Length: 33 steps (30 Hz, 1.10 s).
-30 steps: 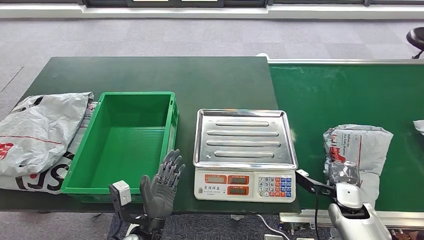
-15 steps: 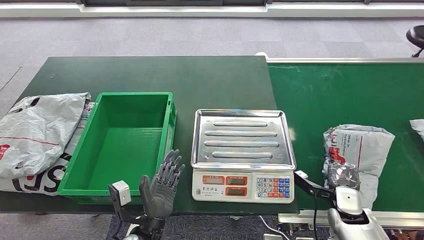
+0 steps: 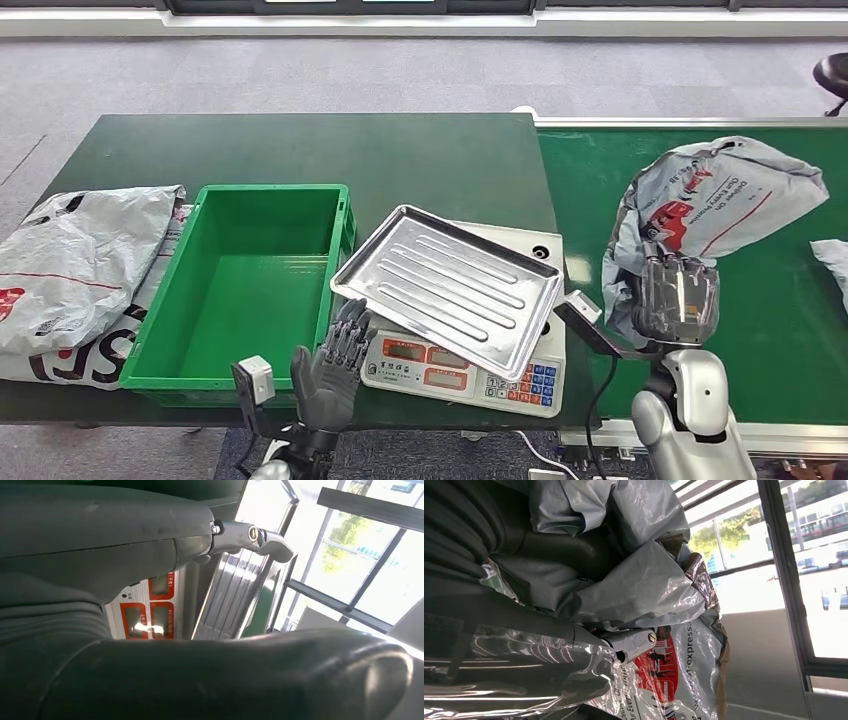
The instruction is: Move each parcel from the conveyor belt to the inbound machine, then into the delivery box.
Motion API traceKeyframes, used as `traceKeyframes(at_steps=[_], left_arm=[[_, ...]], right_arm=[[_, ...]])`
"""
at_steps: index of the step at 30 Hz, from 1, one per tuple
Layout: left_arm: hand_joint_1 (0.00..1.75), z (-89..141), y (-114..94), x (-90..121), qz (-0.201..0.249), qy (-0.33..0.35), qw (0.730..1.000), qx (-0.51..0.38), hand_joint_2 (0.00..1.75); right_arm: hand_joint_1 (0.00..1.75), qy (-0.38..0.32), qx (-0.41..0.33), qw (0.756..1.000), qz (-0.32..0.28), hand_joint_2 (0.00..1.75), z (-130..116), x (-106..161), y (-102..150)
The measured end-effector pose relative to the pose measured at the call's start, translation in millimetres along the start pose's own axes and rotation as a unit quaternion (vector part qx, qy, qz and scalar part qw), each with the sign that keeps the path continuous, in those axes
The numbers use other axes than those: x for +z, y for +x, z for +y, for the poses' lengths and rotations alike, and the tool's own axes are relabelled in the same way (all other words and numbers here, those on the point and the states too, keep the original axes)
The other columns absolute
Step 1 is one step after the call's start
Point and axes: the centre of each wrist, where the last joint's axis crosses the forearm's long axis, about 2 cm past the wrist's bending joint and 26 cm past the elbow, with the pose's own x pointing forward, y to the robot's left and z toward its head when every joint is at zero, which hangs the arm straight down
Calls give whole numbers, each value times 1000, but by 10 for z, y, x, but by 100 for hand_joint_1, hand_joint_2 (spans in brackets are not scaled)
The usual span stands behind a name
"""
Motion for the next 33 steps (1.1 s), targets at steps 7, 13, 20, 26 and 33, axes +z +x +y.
traceKeyframes(at_steps=[7, 13, 20, 26, 33], left_arm=[[0, 2, -25, 17, 4, 4, 1000, 2, 0], [0, -14, -33, 20, 3, 5, 1000, 6, 0], [0, -39, -48, 19, 10, 5, 1000, 5, 0], [0, -89, -74, 23, 17, -5, 1000, 7, 0], [0, -145, -119, -40, 21, -22, 999, 12, 0]], right_arm=[[175, -14, -2, 1000, -4, 175, -14, -105, 26], [175, -18, -8, 1000, 0, 175, -12, -141, 52], [175, -21, -12, 1000, 4, 175, -17, -137, -18], [175, -47, -29, 997, -48, 175, -20, -132, -39], [175, -80, -112, 988, -77, 175, 45, -315, 29]])
